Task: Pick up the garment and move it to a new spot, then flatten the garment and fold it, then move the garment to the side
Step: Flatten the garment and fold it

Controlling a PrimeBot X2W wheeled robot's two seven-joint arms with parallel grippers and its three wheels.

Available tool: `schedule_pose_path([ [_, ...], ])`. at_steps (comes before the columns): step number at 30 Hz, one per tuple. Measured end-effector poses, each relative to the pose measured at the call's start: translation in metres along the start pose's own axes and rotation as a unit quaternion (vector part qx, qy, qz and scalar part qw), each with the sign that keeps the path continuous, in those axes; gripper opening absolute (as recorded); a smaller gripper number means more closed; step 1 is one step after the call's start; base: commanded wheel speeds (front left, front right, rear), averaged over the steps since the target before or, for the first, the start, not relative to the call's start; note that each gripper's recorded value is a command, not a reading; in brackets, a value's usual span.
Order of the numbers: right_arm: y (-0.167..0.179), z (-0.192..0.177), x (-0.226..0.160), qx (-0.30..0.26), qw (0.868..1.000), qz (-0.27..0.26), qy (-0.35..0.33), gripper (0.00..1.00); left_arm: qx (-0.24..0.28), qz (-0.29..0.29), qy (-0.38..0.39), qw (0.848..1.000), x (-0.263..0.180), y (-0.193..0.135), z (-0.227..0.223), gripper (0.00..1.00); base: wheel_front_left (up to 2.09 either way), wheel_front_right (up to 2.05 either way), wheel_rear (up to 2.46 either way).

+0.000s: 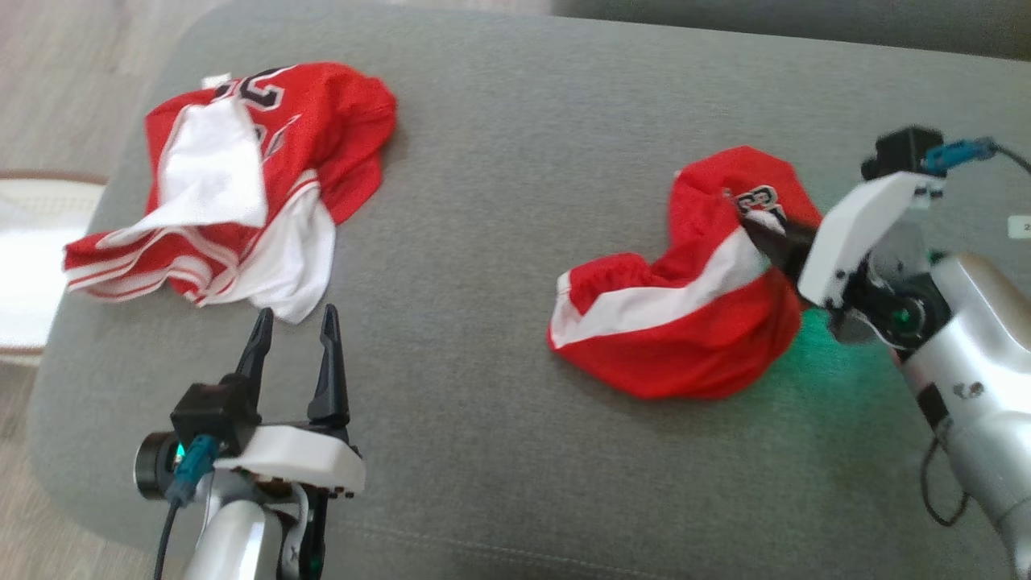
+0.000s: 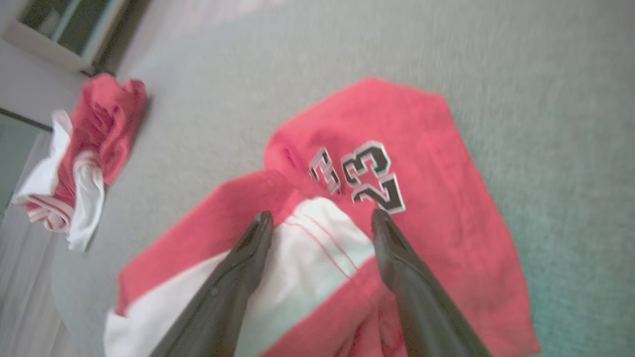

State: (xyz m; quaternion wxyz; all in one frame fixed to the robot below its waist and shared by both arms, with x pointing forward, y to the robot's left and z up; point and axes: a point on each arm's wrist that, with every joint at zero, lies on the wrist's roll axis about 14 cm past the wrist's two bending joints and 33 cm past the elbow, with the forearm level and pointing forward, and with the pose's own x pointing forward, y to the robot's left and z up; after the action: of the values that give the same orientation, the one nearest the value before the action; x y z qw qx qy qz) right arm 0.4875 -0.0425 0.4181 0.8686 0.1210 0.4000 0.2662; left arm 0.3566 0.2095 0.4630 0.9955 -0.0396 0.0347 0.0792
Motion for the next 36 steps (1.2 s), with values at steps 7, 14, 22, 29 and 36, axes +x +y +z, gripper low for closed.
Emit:
schedule_pose_path([
  [7,0.003,-0.034,0.011,0.001,0.994,0.005,0.109,0.61,-0.004,0.027,0.001,1.000,-0.007,0.016,0.001,1.00,0.00,0.00,0.00],
  [14,0.010,-0.023,0.000,-0.015,0.996,0.016,0.087,0.00,-0.007,0.027,-0.008,1.000,-0.005,0.016,0.006,1.00,0.00,0.00,0.00],
  [22,-0.006,0.024,-0.044,-0.043,0.998,-0.007,-0.037,0.00,-0.014,0.001,-0.019,1.000,-0.001,0.000,0.011,1.00,0.00,0.00,0.00],
  [29,-0.034,0.003,-0.083,-0.048,0.997,-0.039,-0.056,0.00,-0.016,-0.025,-0.012,0.999,-0.001,-0.016,0.006,1.00,0.00,0.00,0.00],
  [36,-0.092,-0.075,-0.124,-0.020,0.992,-0.121,0.001,0.00,-0.018,-0.052,-0.013,0.998,0.004,-0.035,0.007,1.00,0.00,0.00,0.00],
])
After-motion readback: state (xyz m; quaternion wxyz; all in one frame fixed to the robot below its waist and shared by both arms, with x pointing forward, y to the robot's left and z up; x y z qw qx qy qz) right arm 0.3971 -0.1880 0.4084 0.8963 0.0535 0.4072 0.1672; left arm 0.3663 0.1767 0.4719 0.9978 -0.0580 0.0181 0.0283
